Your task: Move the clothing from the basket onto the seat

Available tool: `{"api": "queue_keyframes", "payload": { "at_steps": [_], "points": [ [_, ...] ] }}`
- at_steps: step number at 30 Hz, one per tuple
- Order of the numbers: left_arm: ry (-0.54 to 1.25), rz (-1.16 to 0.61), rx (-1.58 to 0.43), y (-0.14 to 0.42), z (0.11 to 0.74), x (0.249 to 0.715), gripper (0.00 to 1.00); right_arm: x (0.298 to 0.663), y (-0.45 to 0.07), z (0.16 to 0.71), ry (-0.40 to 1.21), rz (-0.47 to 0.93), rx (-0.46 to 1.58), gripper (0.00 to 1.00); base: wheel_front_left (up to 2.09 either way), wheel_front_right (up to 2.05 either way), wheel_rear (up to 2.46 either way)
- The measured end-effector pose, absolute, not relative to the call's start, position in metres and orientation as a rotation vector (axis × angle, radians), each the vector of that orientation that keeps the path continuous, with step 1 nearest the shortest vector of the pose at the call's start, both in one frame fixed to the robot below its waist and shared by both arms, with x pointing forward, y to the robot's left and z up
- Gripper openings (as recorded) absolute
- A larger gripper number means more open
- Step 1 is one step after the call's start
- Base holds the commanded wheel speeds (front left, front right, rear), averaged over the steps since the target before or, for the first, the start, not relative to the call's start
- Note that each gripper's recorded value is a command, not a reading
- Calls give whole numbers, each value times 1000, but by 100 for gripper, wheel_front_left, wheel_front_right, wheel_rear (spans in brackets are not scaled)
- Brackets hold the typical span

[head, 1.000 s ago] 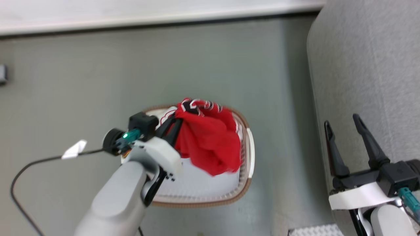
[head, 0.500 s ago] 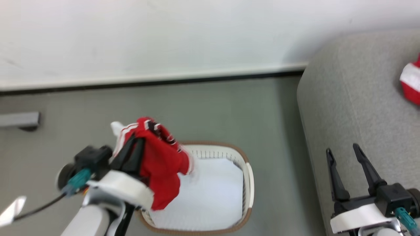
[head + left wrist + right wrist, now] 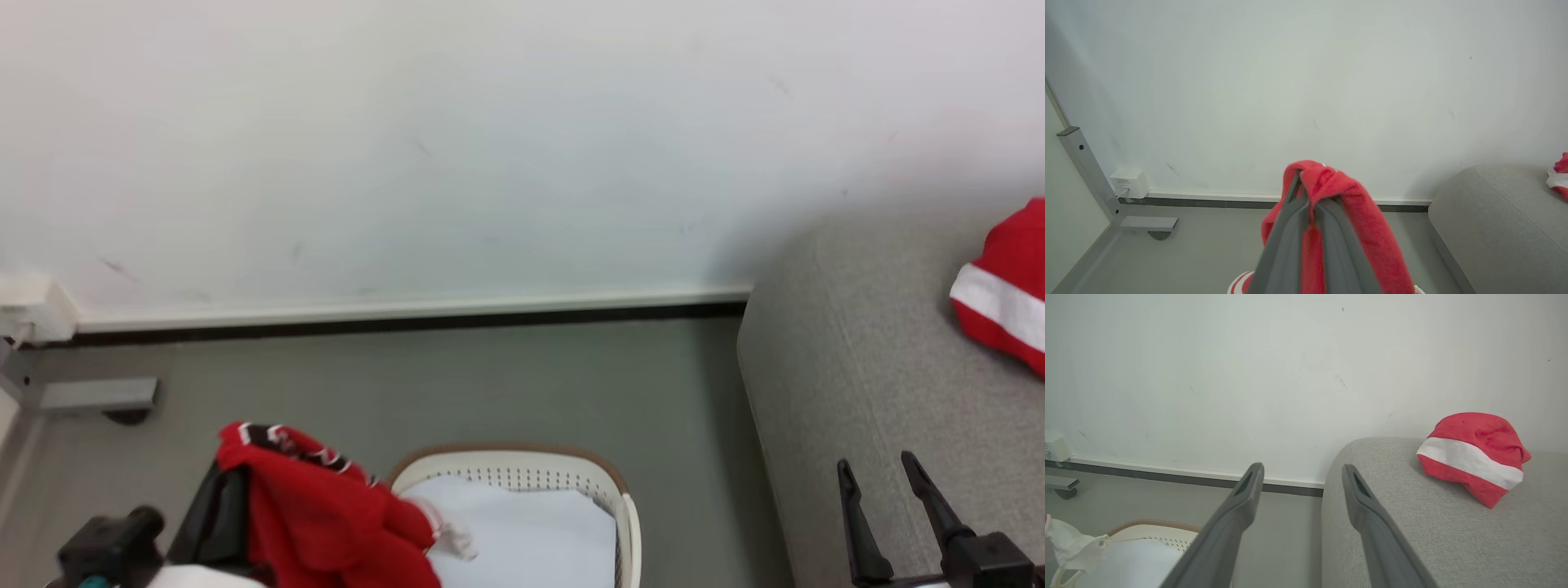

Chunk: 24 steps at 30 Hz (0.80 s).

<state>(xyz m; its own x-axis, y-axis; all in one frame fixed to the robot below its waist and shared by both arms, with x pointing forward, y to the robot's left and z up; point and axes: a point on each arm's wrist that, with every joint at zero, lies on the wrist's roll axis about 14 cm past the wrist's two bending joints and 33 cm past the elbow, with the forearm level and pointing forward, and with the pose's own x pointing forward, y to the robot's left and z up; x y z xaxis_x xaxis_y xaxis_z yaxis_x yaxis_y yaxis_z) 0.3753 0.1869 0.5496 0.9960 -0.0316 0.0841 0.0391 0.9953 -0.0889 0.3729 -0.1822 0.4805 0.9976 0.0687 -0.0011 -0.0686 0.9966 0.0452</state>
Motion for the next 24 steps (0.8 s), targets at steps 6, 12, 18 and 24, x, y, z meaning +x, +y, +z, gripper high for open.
{"api": "queue_keyframes", "payload": {
  "at_steps": [6,12,18,24],
  "points": [
    [-116,35,-101,209,561,345,0,361,-184,489,-22,65,33,100,0,0,0],
    [-123,53,-101,216,565,334,0,356,-184,486,-14,65,30,100,0,0,0],
    [-124,56,-93,217,569,333,0,355,-183,485,-12,65,33,100,0,0,0],
    [-127,8,-96,205,574,337,0,360,-168,495,-41,111,41,100,0,0,0]
  ]
}}
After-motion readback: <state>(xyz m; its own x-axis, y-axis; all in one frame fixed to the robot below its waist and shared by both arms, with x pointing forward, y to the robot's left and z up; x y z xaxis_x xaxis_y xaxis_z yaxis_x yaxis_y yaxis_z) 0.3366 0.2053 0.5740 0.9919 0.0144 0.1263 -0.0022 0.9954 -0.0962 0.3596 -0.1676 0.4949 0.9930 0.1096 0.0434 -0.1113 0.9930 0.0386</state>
